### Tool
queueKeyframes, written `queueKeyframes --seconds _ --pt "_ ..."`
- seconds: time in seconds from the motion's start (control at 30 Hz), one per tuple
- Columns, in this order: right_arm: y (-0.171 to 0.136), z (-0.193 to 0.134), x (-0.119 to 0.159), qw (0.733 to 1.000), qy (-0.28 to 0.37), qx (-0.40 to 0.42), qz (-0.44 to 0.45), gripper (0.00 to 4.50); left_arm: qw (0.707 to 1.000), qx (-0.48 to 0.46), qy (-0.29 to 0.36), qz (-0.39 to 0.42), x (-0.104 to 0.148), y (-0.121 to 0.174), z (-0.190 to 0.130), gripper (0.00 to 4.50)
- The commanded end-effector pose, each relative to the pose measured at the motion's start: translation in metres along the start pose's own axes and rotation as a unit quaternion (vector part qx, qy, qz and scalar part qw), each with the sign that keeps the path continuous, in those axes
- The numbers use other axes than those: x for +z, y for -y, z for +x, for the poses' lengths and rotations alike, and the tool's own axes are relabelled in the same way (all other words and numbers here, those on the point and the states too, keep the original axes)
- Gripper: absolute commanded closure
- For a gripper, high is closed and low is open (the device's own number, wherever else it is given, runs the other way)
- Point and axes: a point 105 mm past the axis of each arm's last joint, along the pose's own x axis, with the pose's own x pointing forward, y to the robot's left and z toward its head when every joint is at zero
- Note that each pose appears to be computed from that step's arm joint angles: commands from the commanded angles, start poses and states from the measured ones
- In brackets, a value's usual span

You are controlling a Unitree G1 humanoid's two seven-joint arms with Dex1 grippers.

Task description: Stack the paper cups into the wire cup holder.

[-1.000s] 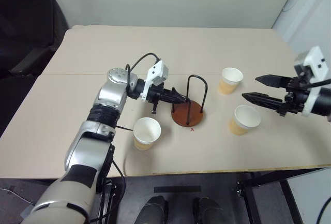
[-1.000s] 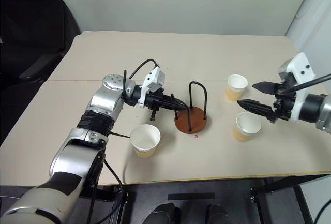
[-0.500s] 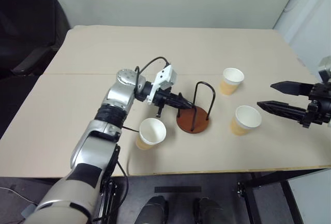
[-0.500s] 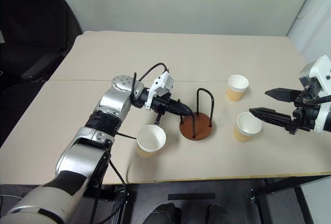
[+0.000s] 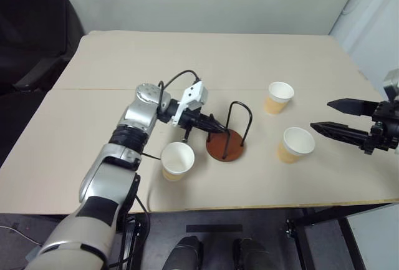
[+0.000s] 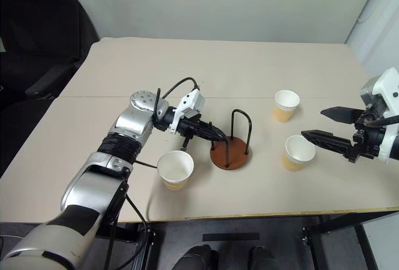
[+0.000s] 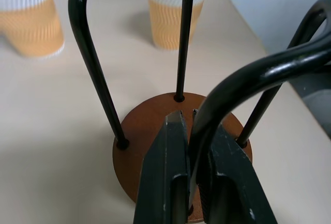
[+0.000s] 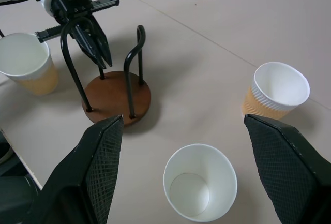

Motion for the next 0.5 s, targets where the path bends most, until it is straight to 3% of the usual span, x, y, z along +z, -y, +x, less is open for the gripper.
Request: queueKeyframes --seconds 0.03,0.37,0.5 --pt "0.001 -0.003 0.011 1.0 0.01 -0.007 -0.024 0.72 0.999 -0.013 0.002 0.034 0.013 0.003 -0.009 4.46" --pt "0.003 -0.001 0.011 1.0 0.01 0.001 -0.02 0.72 0.999 -0.011 -0.035 0.029 0.01 0.008 -0.031 4.46" --pt "0.004 -0.002 0.011 1.0 0.009 0.001 -0.019 0.72 0.999 0.0 -0.02 0.035 0.027 0.004 -0.04 4.46"
